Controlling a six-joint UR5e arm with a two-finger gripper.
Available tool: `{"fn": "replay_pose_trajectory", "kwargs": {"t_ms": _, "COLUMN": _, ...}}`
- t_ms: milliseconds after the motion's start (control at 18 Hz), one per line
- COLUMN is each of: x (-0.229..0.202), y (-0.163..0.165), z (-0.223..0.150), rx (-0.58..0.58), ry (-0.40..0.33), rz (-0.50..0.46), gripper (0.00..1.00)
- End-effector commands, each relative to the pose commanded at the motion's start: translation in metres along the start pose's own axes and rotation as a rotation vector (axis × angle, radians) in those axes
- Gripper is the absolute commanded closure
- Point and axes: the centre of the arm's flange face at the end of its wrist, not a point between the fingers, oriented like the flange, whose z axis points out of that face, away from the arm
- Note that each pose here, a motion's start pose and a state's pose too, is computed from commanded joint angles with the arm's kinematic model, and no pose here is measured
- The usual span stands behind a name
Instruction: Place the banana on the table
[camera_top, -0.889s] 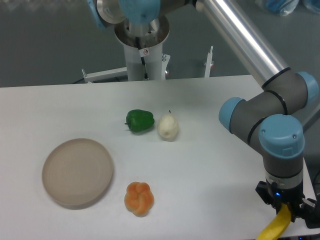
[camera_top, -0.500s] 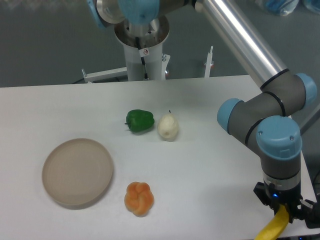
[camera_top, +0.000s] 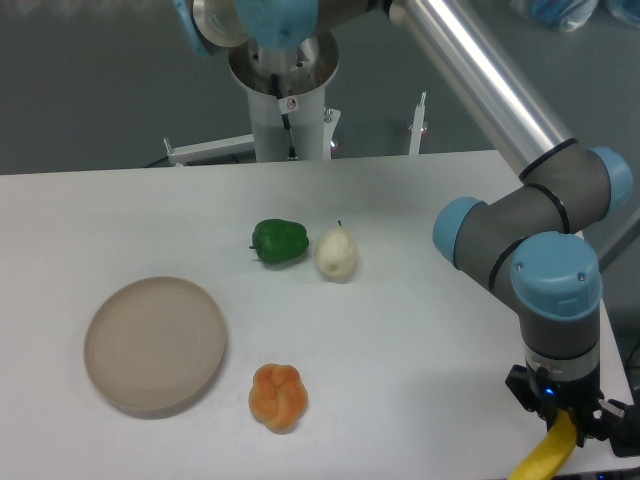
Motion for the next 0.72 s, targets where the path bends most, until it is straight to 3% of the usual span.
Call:
{"fn": "replay_pose_trajectory", "kwargs": {"t_ms": 389, "x": 0.053, "y": -0.039, "z": -0.035, "rx": 0.010, "ry": 0.027, "rz": -0.114, "gripper": 0.80}}
{"fn": "replay_pose_trajectory", "kwargs": {"t_ms": 722, "x": 0.114, "y": -0.015, "z": -0.079, "rx": -0.019, "ry": 0.096, "rz": -0.089, "gripper": 0.80}}
